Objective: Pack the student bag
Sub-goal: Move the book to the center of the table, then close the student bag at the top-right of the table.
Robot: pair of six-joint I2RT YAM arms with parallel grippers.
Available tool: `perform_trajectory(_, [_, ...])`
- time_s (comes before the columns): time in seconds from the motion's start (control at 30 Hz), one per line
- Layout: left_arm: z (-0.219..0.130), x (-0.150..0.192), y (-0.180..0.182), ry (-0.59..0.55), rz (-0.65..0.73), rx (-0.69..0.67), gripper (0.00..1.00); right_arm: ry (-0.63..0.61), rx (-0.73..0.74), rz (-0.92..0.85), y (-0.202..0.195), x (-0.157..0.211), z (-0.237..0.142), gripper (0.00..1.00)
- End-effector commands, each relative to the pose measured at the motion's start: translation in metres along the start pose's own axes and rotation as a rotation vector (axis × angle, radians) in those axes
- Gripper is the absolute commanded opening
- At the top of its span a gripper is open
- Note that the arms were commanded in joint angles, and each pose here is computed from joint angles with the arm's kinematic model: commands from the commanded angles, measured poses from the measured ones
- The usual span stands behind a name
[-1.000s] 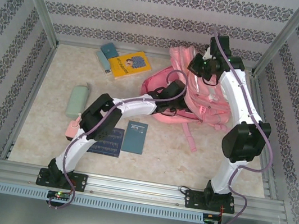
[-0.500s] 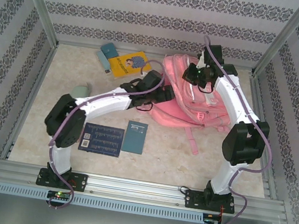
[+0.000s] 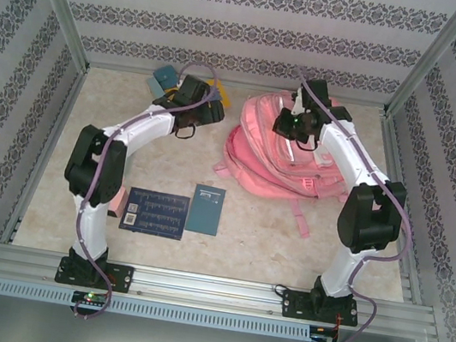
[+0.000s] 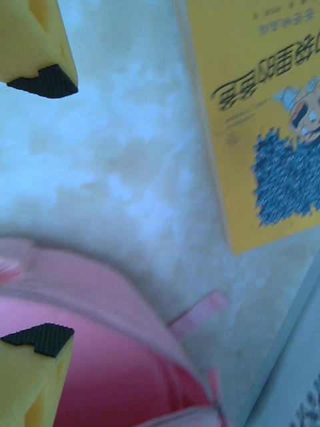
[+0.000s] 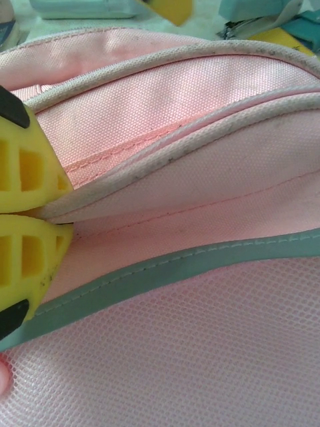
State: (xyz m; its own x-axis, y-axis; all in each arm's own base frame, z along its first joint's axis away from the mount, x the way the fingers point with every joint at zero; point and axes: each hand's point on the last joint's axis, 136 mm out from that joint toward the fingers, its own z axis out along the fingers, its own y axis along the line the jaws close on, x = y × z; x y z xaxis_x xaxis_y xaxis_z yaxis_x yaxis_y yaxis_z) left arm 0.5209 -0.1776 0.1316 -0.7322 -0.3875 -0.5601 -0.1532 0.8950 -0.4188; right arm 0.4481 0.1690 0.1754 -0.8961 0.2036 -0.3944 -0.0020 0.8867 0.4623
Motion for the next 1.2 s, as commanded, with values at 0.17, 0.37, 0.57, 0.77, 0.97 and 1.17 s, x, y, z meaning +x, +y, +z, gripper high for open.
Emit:
perform_trajectory(0.17, [0.066,-0.052,0.037,0.0,-0.047,0.02,0.89,0.007,-0.011,-0.06,0.018,0.018,-0.004,0.0])
perform_trajectory(0.37, [0.1,-0.063,0.05,0.025,-0.056,-0.019,0.88,0.042,0.0,-0.089,0.024,0.035,0.006,0.0])
perform_trajectory(0.57, [0.115,-0.04,0.071,0.144,-0.101,-0.082,0.87,0.055,0.034,-0.089,0.015,0.041,0.009,0.0])
perform_trajectory(0.77, [0.118,0.01,0.083,0.282,-0.21,-0.089,0.85,0.056,0.043,-0.087,0.01,0.036,0.011,0.0])
perform_trajectory(0.97, [0.097,0.056,0.065,0.33,-0.34,-0.039,0.85,0.056,0.062,-0.102,0.006,0.03,0.014,0.01])
perform_trajectory(1.17, [0.062,0.097,0.043,0.313,-0.476,-0.039,0.85,0.072,0.129,-0.1,-0.018,0.026,0.024,0.03])
